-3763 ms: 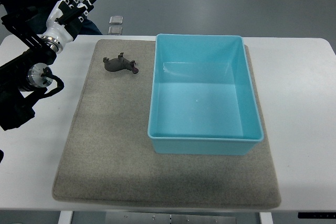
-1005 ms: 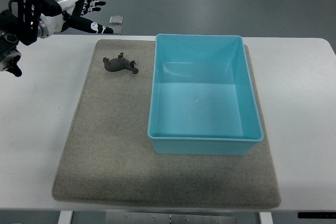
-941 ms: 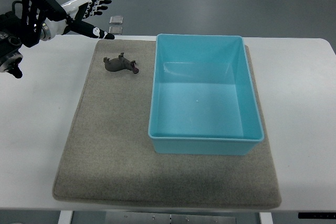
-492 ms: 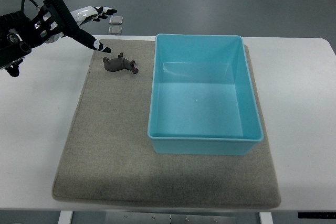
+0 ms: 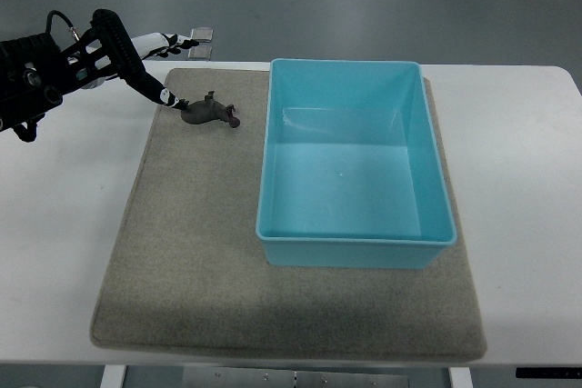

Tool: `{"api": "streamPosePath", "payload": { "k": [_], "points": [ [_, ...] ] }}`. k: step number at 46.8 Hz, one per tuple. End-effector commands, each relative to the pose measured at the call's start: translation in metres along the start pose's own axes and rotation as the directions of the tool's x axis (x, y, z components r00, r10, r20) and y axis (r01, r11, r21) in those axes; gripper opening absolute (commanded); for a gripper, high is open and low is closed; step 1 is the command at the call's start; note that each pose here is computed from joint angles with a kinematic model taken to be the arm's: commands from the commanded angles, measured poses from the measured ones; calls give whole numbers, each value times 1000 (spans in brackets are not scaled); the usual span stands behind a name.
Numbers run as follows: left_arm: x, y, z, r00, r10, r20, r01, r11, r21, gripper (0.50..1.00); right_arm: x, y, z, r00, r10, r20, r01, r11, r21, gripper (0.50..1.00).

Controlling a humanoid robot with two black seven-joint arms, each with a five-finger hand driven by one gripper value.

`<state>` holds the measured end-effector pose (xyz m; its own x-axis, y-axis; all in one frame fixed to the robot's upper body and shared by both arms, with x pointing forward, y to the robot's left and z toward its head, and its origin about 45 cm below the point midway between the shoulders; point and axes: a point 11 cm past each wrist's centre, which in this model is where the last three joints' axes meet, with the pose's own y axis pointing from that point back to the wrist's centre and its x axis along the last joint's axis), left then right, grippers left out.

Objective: Place brown hippo in blue box with left hand
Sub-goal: 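Close the left hand fingers around the brown hippo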

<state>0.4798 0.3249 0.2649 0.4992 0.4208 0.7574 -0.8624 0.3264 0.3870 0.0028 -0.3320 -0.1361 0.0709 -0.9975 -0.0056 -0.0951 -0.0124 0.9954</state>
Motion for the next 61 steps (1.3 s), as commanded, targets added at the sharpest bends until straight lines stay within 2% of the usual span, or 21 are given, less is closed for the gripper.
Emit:
{"api": "streamPosePath", "payload": {
  "k": [1,27,44,52,61],
  "points": [
    [-4,-2,0,1000,-7,5,7,1000,10,971,0,0,0,1000,0,0,0,1000,0,936],
    [-35,-16,4,998,-48,38,46,998,48,930,0,0,0,1000,0,0,0,1000,0,936],
    [-38,-18,2,998,-54,42,49,994,97,827,0,0,0,1000,0,0,0,1000,0,936],
    [-39,-19,2,998,-54,41,49,993,108,801,0,0,0,1000,0,0,0,1000,0,936],
    [-40,-20,4,998,-57,41,53,993,104,797,0,0,0,1000,0,0,0,1000,0,936]
  ]
}}
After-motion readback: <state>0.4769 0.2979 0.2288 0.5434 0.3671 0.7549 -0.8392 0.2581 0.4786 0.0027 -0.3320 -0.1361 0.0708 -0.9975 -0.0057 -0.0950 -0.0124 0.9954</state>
